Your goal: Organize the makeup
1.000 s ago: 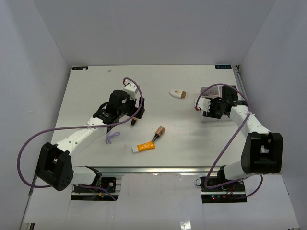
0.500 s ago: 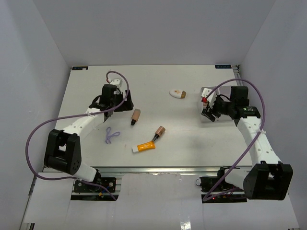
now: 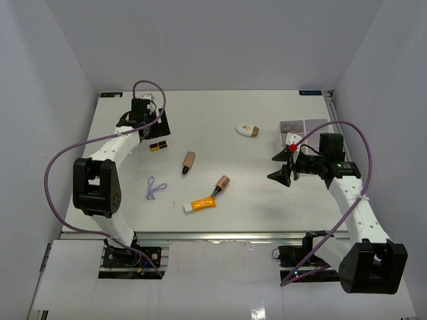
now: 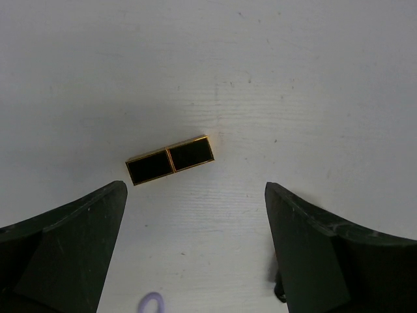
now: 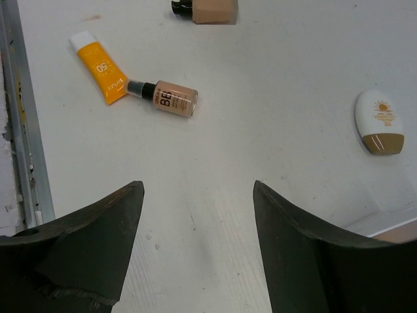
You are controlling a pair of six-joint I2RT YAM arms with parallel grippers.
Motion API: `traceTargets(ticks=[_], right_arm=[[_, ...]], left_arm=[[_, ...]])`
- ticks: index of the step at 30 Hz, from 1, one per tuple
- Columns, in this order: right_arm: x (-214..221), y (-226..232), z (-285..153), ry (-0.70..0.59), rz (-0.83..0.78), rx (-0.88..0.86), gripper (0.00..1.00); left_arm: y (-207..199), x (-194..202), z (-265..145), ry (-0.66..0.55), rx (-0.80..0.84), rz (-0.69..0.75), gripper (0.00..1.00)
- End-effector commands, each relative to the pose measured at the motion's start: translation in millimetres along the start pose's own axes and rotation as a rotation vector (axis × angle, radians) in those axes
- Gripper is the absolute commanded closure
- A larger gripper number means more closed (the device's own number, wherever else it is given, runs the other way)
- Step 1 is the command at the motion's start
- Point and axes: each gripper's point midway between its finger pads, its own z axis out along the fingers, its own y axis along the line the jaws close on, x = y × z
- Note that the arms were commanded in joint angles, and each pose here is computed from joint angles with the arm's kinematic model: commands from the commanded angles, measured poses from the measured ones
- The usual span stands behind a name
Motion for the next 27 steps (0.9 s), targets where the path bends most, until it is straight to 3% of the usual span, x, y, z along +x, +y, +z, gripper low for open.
traceTargets(ticks=[1,7,13,27], right_arm=[[-16.3,7.1,-4.0,-0.062,-0.044,-0.018,0.25],[-21.4,10.6,-5.9,-0.078,-0.066,-0.020,0.25],[-19.6,5.8,-12.9,-0.087,-0.056,0.008,0.25],[-16.5,3.7,-13.5,-0.087,-0.056,0.011,0.26]], left_arm=[[-13.8,-15.9,-11.5,-0.067,0.168,0.494,0.02],[-14.9,4.5,1.2,-0.059,0.272,0.794,0.02],[-16.3,16.0,24.6,-0.014,0.359,0.797,0.02],[6.5,26.7,62.0,0.065,0.314,0.836,0.10]])
